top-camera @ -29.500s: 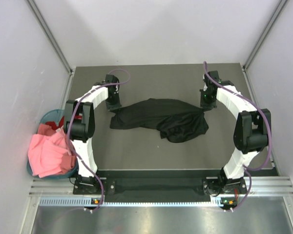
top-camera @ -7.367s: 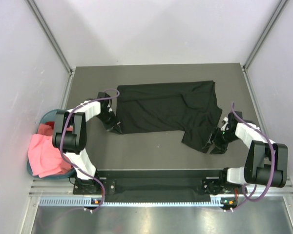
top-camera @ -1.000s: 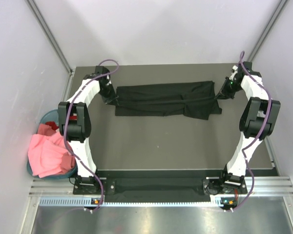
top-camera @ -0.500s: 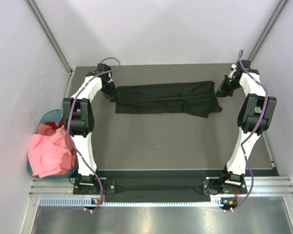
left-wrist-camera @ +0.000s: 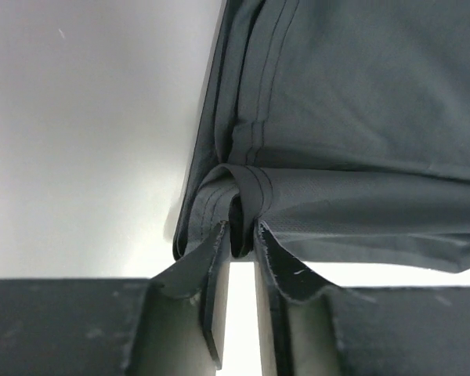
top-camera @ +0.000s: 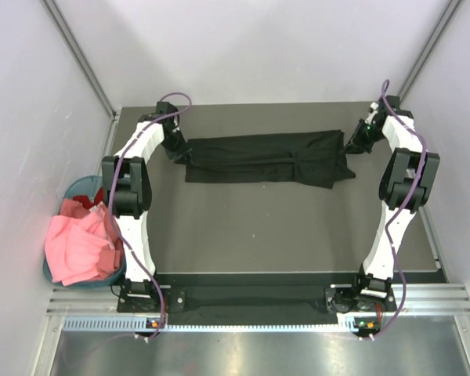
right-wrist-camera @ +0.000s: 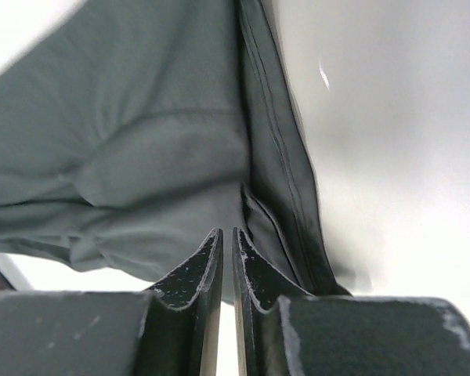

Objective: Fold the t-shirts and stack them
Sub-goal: Fold the tshirt

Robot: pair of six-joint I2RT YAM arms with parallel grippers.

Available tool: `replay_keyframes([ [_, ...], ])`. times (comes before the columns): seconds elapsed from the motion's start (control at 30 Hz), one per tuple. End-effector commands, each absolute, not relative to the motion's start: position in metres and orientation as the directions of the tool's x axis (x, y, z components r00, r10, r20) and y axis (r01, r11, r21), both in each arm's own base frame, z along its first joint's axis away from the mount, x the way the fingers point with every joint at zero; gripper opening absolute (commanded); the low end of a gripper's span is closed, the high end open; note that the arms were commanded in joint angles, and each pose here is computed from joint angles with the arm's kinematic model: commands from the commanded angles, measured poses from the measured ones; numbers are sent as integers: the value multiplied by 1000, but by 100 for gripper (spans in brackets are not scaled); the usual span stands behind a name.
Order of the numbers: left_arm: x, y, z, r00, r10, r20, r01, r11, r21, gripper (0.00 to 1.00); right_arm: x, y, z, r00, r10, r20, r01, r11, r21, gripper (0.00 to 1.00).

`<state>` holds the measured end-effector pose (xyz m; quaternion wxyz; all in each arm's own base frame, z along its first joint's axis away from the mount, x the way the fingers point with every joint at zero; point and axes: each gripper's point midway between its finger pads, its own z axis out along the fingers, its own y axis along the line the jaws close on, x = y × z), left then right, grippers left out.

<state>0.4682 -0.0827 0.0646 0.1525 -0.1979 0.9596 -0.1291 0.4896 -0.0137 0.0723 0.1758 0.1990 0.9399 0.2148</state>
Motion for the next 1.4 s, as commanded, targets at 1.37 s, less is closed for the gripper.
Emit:
replay_keyframes([
  [1.37,447,-75,50,-910,-331,-250,-274,932,-237,42,389,40,86,-900,373,-225,221,836,502,41],
])
